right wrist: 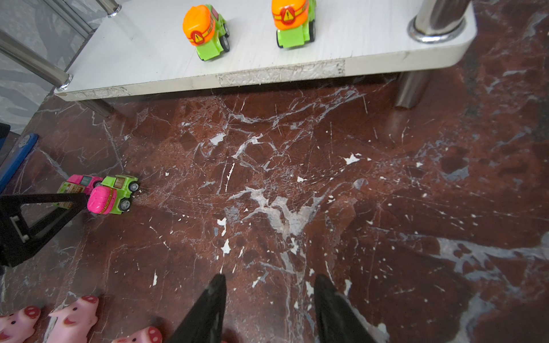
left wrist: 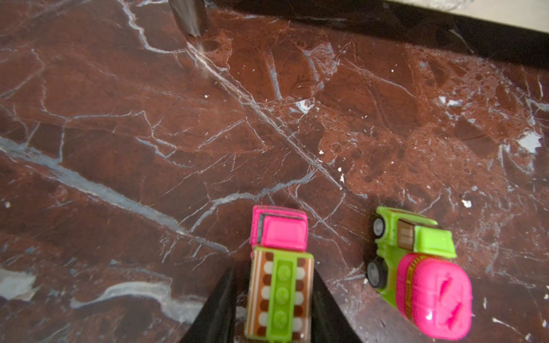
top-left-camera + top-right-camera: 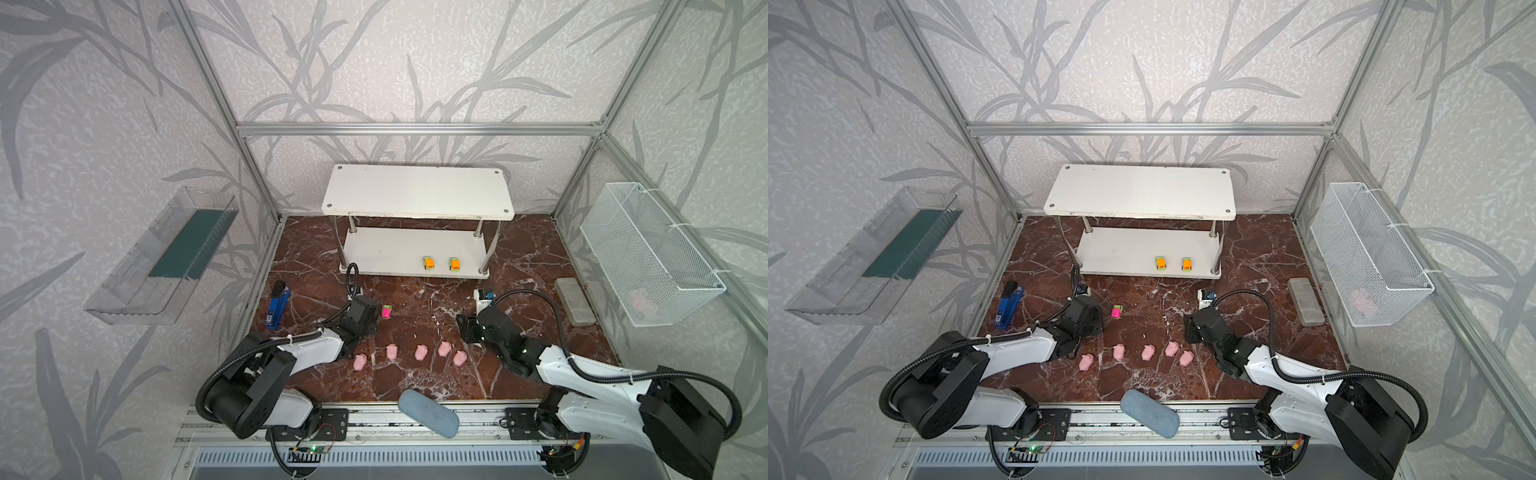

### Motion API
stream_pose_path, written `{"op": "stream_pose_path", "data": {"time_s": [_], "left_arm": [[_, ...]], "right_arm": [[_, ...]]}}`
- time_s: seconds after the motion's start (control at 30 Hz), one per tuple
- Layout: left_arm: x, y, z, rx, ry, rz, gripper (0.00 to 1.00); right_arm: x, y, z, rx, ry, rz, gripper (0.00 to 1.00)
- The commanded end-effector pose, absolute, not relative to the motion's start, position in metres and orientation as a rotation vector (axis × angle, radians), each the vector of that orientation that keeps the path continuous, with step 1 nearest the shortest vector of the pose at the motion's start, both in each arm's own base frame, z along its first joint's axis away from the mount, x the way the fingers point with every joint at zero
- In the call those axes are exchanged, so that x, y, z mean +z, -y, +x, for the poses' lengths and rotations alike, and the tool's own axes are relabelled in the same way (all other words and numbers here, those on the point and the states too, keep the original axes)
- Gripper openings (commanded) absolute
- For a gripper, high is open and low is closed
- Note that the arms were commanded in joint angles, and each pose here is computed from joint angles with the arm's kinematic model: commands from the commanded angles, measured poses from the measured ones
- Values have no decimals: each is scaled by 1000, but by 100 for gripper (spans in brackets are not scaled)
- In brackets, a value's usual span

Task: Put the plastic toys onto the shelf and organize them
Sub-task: 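Lower the left gripper onto the pink-and-green toy car and close it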

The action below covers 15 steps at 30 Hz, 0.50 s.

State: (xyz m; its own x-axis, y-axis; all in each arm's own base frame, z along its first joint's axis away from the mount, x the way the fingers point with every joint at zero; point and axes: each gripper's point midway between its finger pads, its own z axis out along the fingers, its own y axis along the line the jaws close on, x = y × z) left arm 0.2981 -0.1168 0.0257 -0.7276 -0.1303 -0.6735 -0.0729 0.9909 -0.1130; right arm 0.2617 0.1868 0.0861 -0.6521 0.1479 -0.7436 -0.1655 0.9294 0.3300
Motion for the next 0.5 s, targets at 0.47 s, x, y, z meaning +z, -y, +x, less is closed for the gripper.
{"op": "stream_pose_path", "data": {"time_s": [0.47], "left_arm": [[54,118,305,-122,-2323,-153,26]], "right_arm": [[81,-190,266,487,-2241,-1,48]]}}
